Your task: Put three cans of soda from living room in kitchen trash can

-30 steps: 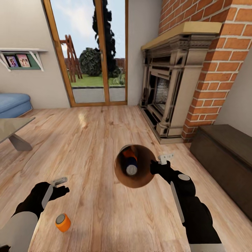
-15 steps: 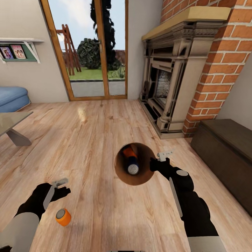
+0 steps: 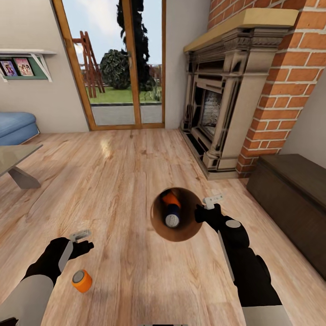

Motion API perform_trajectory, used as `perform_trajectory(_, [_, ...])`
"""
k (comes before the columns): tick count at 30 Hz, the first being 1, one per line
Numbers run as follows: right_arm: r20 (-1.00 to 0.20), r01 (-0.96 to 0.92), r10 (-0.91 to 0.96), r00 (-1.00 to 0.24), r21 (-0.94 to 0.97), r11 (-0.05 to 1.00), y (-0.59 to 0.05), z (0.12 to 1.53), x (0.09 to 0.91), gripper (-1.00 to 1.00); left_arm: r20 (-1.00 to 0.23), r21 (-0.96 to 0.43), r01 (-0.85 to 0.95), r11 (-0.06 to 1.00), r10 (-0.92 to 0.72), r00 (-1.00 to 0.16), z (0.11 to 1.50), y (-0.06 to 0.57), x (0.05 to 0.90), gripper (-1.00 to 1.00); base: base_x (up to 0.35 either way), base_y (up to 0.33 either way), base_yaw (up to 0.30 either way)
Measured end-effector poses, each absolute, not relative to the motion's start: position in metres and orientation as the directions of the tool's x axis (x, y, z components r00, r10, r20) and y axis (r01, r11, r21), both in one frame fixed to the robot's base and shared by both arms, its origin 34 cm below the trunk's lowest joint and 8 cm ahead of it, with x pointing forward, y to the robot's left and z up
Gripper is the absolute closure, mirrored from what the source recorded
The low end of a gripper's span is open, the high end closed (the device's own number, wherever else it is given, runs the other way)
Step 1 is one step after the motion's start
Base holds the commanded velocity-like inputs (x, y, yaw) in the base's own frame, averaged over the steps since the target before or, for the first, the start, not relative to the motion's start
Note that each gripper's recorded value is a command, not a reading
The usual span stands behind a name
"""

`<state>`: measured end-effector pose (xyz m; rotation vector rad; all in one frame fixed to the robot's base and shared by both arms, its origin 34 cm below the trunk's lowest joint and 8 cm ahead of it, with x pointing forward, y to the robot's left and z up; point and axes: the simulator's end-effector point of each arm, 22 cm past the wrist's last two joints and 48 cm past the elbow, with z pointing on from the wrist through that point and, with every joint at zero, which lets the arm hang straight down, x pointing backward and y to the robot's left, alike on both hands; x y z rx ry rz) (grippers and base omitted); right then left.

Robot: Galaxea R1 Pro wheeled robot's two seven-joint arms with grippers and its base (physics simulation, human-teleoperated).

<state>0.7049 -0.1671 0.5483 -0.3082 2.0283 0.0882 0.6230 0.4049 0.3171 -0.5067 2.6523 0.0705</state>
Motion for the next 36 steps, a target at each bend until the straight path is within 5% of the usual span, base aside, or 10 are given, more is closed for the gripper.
perform_trajectory(11, [-0.873,-0.276,-0.240,-0.426,-0.127,0.953,-0.158,0.545,0.703,1.00,-0.433,-0.054,-0.350,0.935,-0.338,-0.836,0.305,0.374,0.623,-1.00,0.000,0.014,0.000])
perform_trajectory(12, [-0.874,-0.275,-0.234,-0.425,-0.121,0.954,-0.158,0.545,0.703,1.00,-0.507,-0.080,-0.342,0.936,-0.334,-0.795,0.312,0.360,0.641,-1.00,0.000,0.151,0.000])
perform_trajectory(17, [-0.898,-0.314,-0.058,-0.437,0.092,0.945,-0.129,0.555,0.699,1.00,-0.512,-0.080,-0.340,0.937,-0.332,-0.793,0.313,0.359,0.642,-1.00,0.000,0.262,0.000])
perform_trajectory(36, [-0.899,-0.297,-0.090,-0.429,0.046,0.954,-0.138,0.554,0.701,1.00,-0.515,-0.067,-0.342,0.937,-0.327,-0.793,0.312,0.360,0.641,-1.00,0.000,0.099,0.000])
